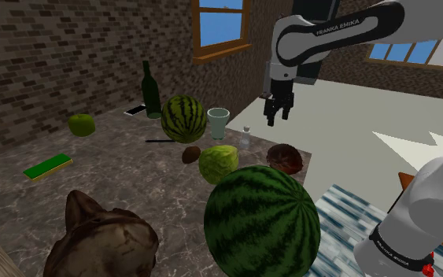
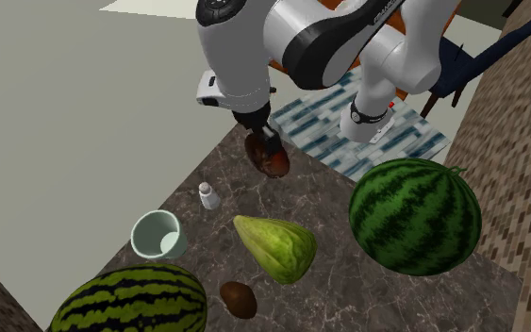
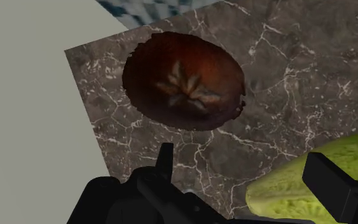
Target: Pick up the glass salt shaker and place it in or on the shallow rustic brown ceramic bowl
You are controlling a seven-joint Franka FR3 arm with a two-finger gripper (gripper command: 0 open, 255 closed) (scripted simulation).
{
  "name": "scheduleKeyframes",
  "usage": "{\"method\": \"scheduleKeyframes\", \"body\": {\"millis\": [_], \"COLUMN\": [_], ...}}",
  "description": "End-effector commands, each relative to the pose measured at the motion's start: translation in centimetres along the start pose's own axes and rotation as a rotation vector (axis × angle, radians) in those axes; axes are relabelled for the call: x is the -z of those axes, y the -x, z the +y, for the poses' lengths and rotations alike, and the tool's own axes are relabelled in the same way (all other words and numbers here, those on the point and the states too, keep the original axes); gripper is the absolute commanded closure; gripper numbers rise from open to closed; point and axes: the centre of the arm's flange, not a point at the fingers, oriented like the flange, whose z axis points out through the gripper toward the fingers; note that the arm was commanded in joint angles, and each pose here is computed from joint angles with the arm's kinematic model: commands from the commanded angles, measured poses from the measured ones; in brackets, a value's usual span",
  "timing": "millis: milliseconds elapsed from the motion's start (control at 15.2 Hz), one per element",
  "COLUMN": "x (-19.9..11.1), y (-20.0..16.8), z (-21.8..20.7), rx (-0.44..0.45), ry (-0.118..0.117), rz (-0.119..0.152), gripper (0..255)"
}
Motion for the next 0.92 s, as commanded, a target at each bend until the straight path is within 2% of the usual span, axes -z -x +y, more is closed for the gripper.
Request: {"method": "scheduleKeyframes", "body": {"millis": [0, 858], "x": [-0.8, -7.1], "y": [-2.7, -19.5], "z": [0.4, 2.5], "rx": [-0.009, -0.062], "ry": [-0.001, -0.007], "rz": [-0.010, -0.074], "gripper": [0, 0]}}
